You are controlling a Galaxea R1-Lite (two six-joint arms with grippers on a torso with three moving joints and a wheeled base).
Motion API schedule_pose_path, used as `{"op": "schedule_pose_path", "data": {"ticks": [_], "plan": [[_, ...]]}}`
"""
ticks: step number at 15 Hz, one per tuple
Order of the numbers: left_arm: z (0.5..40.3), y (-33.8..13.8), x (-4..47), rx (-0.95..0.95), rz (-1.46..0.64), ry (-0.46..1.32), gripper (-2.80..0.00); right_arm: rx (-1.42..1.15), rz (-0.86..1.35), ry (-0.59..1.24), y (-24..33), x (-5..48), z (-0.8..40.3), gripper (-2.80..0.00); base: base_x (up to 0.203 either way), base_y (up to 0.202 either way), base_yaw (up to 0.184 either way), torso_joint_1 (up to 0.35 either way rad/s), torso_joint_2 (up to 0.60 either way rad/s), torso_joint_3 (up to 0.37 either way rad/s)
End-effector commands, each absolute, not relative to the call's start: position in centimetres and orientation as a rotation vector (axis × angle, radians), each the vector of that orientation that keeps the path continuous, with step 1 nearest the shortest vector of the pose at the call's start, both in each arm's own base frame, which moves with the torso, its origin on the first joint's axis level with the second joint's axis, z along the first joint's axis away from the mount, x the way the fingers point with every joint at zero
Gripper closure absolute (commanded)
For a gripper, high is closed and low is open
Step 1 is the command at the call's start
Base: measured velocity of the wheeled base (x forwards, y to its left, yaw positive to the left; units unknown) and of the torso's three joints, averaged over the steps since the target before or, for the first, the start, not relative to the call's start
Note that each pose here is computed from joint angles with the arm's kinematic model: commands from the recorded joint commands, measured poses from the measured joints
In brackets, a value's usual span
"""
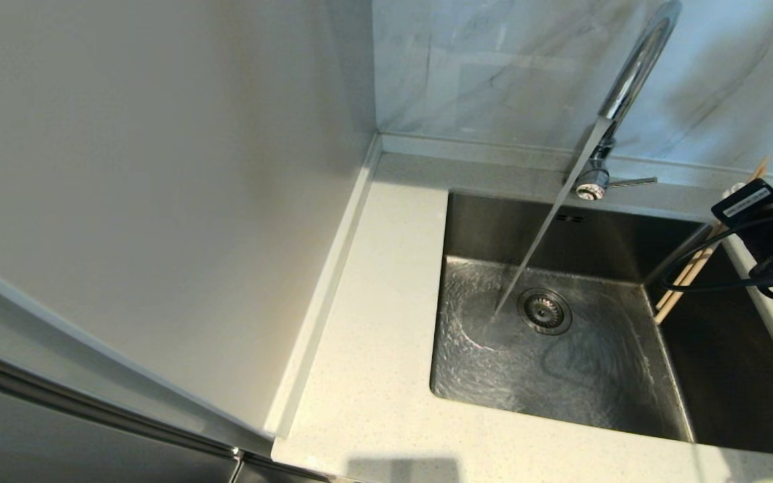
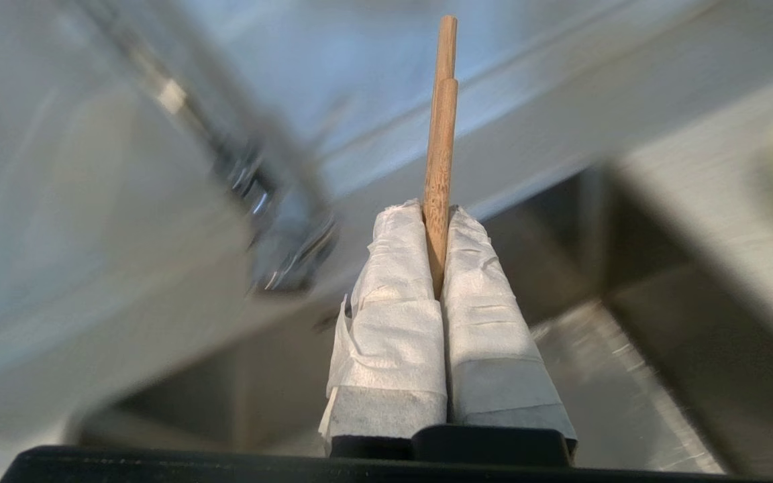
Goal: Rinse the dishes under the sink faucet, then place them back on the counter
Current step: Rinse the chopsticks
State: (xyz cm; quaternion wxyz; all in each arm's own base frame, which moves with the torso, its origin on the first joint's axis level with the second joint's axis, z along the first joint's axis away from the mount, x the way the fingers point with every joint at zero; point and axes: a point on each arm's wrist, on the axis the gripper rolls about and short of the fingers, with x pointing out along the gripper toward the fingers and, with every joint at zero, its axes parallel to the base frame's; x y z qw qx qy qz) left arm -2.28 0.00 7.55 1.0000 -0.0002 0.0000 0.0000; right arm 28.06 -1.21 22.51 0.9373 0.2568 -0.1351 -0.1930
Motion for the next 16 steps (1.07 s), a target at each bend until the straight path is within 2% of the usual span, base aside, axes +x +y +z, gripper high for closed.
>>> {"op": "schedule_pose_path", "data": {"ticks": [1,3,5,11,16], "plan": [[7.5,0.0,-2.3,-0.001,0.0,0.0,0.0,0.52,-0.493,-0.325,-0.3,27.7,22.8,0.0,0.0,0.0,0.0,0.0,0.0,0.0],[7.5,0.0,-2.3,-0.001,0.0,0.0,0.0,0.48,-0.587,-0.38,-0.3,27.8,23.3,0.0,0.0,0.0,0.0,0.0,0.0,0.0],[7.5,0.0,-2.3,-0.001,0.0,0.0,0.0,0.494,-0.592,-0.375,1.4,28.3,23.6,0.0,0.0,0.0,0.0,0.0,0.0,0.0],[7.5,0.0,-2.3,-0.002,0.0,0.0,0.0,0.639,-0.718,-0.501,6.4,31.9,27.8,0.0,0.0,0.0,0.0,0.0,0.0,0.0],[7.6,0.0,-2.3,-0.002,0.0,0.0,0.0,0.626,-0.786,-0.47,7.0,33.8,26.1,0.0,0.0,0.0,0.0,0.0,0.0,0.0]]}}
